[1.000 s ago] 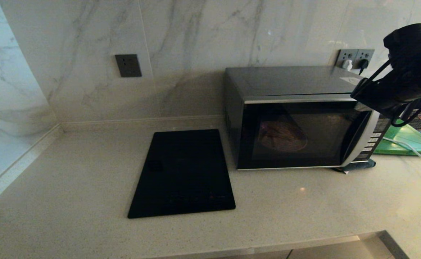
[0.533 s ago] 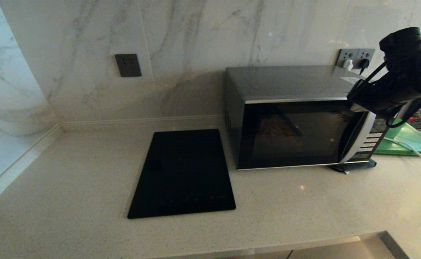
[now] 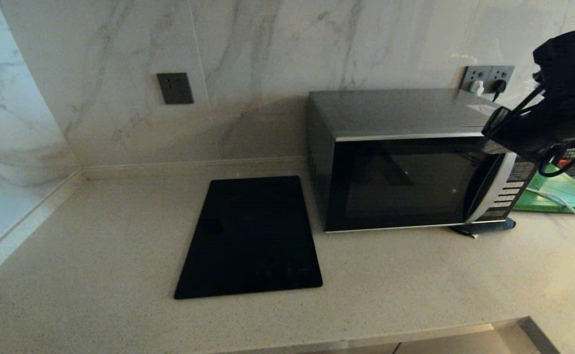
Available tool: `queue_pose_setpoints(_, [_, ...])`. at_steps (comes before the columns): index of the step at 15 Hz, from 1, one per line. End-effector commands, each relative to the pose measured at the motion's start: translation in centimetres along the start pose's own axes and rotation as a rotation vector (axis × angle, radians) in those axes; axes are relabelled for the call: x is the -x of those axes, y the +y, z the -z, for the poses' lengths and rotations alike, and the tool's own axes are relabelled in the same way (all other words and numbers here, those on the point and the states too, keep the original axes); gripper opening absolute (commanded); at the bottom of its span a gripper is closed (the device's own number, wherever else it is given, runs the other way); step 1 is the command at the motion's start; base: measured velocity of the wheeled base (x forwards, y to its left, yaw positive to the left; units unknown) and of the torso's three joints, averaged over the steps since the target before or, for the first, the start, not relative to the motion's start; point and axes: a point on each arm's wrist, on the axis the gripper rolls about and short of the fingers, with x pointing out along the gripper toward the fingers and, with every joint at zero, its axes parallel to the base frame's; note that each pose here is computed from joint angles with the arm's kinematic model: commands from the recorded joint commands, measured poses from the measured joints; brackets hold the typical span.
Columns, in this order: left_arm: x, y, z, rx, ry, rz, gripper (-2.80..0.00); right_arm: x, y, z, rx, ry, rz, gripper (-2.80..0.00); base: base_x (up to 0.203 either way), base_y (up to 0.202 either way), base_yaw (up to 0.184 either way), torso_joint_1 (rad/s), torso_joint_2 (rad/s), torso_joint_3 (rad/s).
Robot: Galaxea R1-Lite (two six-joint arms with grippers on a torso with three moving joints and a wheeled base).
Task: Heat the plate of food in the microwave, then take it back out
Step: Open the microwave oven
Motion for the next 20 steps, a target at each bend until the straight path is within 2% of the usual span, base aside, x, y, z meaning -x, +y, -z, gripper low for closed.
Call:
queue_pose_setpoints(1, [0.0,0.0,0.0,0.001,0.001,-0.001,-2.8,6.4,-2.6,-0.2,0.016,-0.033,-0.019,-2.8,0.0,0.0,0.0,0.0,0.0,0.0])
queue_pose_setpoints(4, [0.0,0.0,0.0,0.001,0.001,-0.001,-2.8,10.2,-8.5,-0.5,-0.001,-0.032,0.016,-2.8,0.0,0.0,0.0,0.0,0.0,0.0])
queue_pose_setpoints(6, [0.0,0.0,0.0,0.001,0.001,-0.001,-2.8,11.1,-12.8,-0.2,-0.059,0.006,0.007,-2.8,0.0,0.0,0.0,0.0,0.0,0.0])
queue_pose_setpoints(7, [0.0,0.0,0.0,0.001,0.001,-0.001,-2.8,11.1,-14.9,0.1,-0.099,0.034,-0.021,-2.8,0.0,0.0,0.0,0.0,0.0,0.0])
queue_pose_setpoints(10, [0.0,0.0,0.0,0.001,0.001,-0.001,-2.8,8.4,-20.0,1.0,-0.217,0.141,-0.269,-2.8,0.0,0.0,0.0,0.0,0.0,0.0])
queue_pose_setpoints(13, [0.0,0.0,0.0,0.001,0.001,-0.001,-2.8,3.4,-23.0,0.9,-0.378,0.276,-0.415,-2.8,0.0,0.0,0.0,0.0,0.0,0.0])
queue_pose_setpoints(15, [0.0,0.0,0.0,0.001,0.001,-0.001,-2.8,0.3,-24.6,0.5,-0.451,0.326,-0.477,-2.8,0.0,0.0,0.0,0.0,0.0,0.0])
queue_pose_setpoints(18, [0.0,0.0,0.0,0.001,0.001,-0.001,-2.8,-4.5,-27.0,0.1,-0.493,0.328,-0.505,-2.8,0.0,0.0,0.0,0.0,0.0,0.0])
queue_pose_setpoints(20, [0.0,0.0,0.0,0.001,0.001,-0.001,-2.8,-7.3,-28.4,-0.4,-0.56,0.316,-0.48,-2.8,0.0,0.0,0.0,0.0,0.0,0.0])
